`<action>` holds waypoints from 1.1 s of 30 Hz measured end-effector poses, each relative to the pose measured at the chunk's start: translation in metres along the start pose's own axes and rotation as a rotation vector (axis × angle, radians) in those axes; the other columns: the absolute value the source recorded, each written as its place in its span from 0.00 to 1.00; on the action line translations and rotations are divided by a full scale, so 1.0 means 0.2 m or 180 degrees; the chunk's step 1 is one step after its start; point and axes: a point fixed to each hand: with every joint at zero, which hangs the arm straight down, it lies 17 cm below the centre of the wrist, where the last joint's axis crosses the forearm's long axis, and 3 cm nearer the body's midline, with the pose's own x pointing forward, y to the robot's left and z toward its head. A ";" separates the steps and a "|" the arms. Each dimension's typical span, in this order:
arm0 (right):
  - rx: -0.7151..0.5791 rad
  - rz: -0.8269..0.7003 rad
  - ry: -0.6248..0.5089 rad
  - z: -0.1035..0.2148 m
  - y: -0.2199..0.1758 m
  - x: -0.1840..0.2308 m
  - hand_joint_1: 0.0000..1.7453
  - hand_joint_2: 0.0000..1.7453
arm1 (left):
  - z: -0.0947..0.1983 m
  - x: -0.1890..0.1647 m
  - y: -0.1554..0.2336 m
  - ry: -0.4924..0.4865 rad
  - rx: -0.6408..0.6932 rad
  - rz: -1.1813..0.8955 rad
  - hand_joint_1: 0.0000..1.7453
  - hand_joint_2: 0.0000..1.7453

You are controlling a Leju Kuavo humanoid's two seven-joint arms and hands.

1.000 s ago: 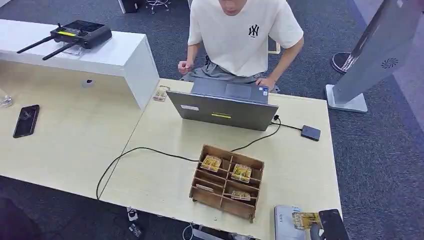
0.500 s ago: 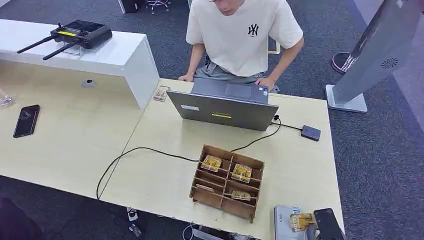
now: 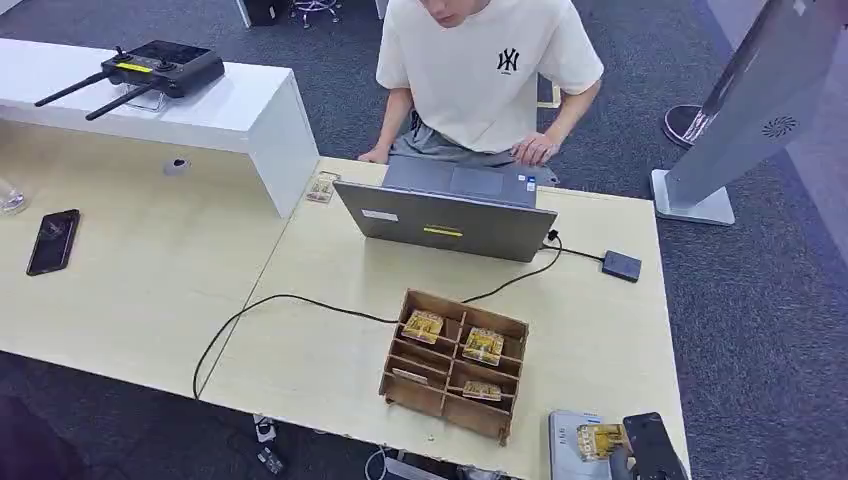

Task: Pass the card to the sensor for recognition and then transmit it.

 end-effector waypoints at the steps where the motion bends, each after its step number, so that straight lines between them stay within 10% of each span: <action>1: 0.0000 0.0000 0.0004 0.00 0.00 0.00 1.00 1.00 | 0.00 0.00 0.00 0.0000 0.0000 0.0000 0.00 0.00; 33: 0.0034 0.0033 0.0016 -0.02 0.02 0.00 1.00 1.00 | 0.00 -0.01 -0.01 0.0039 -0.0019 -0.0002 0.00 0.00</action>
